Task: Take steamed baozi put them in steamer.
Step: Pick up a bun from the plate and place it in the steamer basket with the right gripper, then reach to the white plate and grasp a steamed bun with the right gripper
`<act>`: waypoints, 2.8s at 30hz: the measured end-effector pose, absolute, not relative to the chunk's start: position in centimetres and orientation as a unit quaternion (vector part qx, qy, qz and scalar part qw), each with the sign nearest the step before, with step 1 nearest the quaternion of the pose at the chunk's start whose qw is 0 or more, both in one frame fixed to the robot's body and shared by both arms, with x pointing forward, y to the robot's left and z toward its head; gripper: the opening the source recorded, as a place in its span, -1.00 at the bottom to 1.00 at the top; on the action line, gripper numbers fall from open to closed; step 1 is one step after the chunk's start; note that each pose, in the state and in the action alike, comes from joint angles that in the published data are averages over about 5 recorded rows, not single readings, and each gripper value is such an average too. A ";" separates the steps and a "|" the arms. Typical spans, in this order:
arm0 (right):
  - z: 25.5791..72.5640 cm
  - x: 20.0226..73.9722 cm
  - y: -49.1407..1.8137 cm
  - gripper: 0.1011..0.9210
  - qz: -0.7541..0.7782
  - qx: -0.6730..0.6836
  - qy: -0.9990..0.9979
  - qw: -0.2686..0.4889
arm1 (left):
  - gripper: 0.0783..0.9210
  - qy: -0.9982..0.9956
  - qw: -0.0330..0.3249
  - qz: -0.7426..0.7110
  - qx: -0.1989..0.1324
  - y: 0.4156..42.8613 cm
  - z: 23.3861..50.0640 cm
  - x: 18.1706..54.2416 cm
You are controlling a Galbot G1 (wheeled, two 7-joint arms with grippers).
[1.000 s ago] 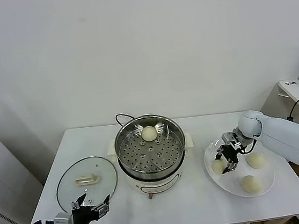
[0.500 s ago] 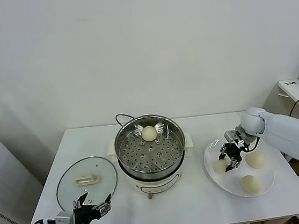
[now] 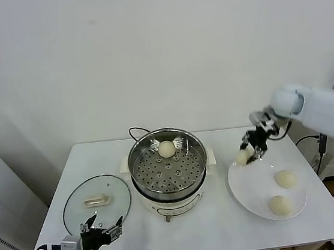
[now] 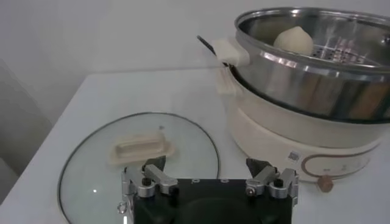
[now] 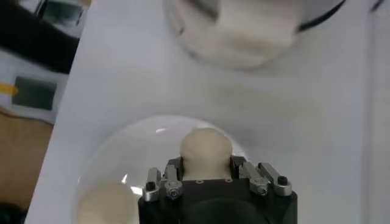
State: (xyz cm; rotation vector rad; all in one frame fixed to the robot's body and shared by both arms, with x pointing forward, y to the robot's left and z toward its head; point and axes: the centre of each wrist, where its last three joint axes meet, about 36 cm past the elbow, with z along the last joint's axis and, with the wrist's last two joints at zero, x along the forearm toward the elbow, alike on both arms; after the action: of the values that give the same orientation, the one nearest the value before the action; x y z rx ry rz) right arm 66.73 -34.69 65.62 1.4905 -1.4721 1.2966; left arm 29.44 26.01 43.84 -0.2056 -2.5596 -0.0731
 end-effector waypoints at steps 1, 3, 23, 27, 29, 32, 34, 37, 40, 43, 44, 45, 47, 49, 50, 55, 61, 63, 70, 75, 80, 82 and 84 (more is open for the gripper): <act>66.5 66.8 -34.1 -0.09 0.493 0.570 -0.569 0.329 | 0.77 -0.956 0.282 -0.027 -0.077 26.0 43.8 29.4; 68.0 67.0 -32.9 -0.09 0.486 0.570 -0.578 0.323 | 0.77 -0.956 0.283 -0.027 -0.077 26.0 43.8 29.4; 70.7 68.3 -17.1 -0.09 0.407 0.583 -0.634 0.304 | 0.77 -0.958 0.278 -0.023 -0.069 26.2 44.0 28.9; 69.0 68.4 -13.9 -0.09 0.398 0.589 -0.632 0.308 | 0.77 -0.958 0.277 -0.023 -0.067 26.2 44.0 28.8; 67.9 68.3 -12.4 -0.09 0.395 0.591 -0.631 0.311 | 0.77 -0.958 0.277 -0.022 -0.066 26.3 44.0 28.8; 66.4 68.2 -10.6 -0.09 0.392 0.593 -0.628 0.316 | 0.77 -0.959 0.276 -0.022 -0.066 26.3 44.0 28.8; 65.3 68.1 -9.6 -0.09 0.390 0.595 -0.626 0.320 | 0.77 -0.959 0.276 -0.022 -0.066 26.3 44.0 28.8; 63.8 68.0 -8.3 -0.09 0.389 0.597 -0.622 0.325 | 0.77 -0.958 0.277 -0.022 -0.066 26.3 43.9 28.7; 62.4 67.9 -7.5 -0.09 0.390 0.597 -0.618 0.331 | 0.77 -0.958 0.277 -0.022 -0.065 26.4 43.9 28.8; 61.3 67.8 -7.0 -0.09 0.391 0.596 -0.616 0.336 | 0.77 -0.958 0.277 -0.022 -0.066 26.4 43.9 28.8; 60.9 67.8 -6.9 -0.09 0.391 0.596 -0.615 0.337 | 0.77 -0.958 0.277 -0.022 -0.066 26.4 43.9 28.8; 60.6 67.8 -6.7 -0.09 0.392 0.595 -0.615 0.338 | 0.77 -0.958 0.277 -0.022 -0.066 26.4 43.8 28.8; 60.0 67.8 -6.5 -0.09 0.393 0.594 -0.615 0.339 | 0.77 -0.958 0.278 -0.022 -0.066 26.4 43.8 28.9; 59.5 67.7 -6.2 -0.09 0.394 0.593 -0.615 0.339 | 0.77 -0.958 0.278 -0.022 -0.066 26.4 43.7 28.9; 59.2 67.7 -6.0 -0.09 0.395 0.593 -0.614 0.339 | 0.77 -0.958 0.279 -0.022 -0.066 26.4 43.7 28.9; 58.0 67.7 -5.3 -0.09 0.397 0.592 -0.613 0.340 | 0.77 -0.958 0.277 -0.021 -0.066 26.4 43.7 29.0; 56.9 67.6 -4.9 0.07 0.402 0.591 -0.610 0.341 | 0.77 -0.958 0.277 -0.022 -0.066 26.4 43.7 29.1; 56.7 67.5 -4.8 0.17 0.403 0.591 -0.611 0.341 | 0.77 -0.958 0.277 -0.022 -0.066 26.4 43.7 29.0; 57.2 67.7 -5.0 0.61 0.403 0.589 -0.616 0.333 | 0.77 -0.959 0.277 -0.022 -0.063 26.6 43.6 28.9; 59.0 67.9 -6.1 0.75 0.408 0.590 -0.614 0.329 | 0.77 -0.958 0.278 -0.021 -0.061 26.6 43.6 28.8; 62.3 68.6 -8.9 0.76 0.424 0.589 -0.607 0.324 | 0.77 -0.959 0.275 -0.023 -0.061 26.7 43.7 28.9; 63.8 68.7 -10.6 0.76 0.432 0.587 -0.603 0.325 | 0.77 -0.959 0.274 -0.024 -0.062 26.6 43.8 28.9; 65.1 68.8 -12.6 0.76 0.438 0.584 -0.600 0.327 | 0.77 -0.960 0.273 -0.024 -0.063 26.6 43.9 28.9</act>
State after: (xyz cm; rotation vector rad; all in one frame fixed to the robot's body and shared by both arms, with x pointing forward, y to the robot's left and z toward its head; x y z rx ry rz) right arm 68.76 -12.56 65.12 1.5294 -1.5707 1.1475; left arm 28.90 26.56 43.93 -0.1689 -2.5832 -0.0657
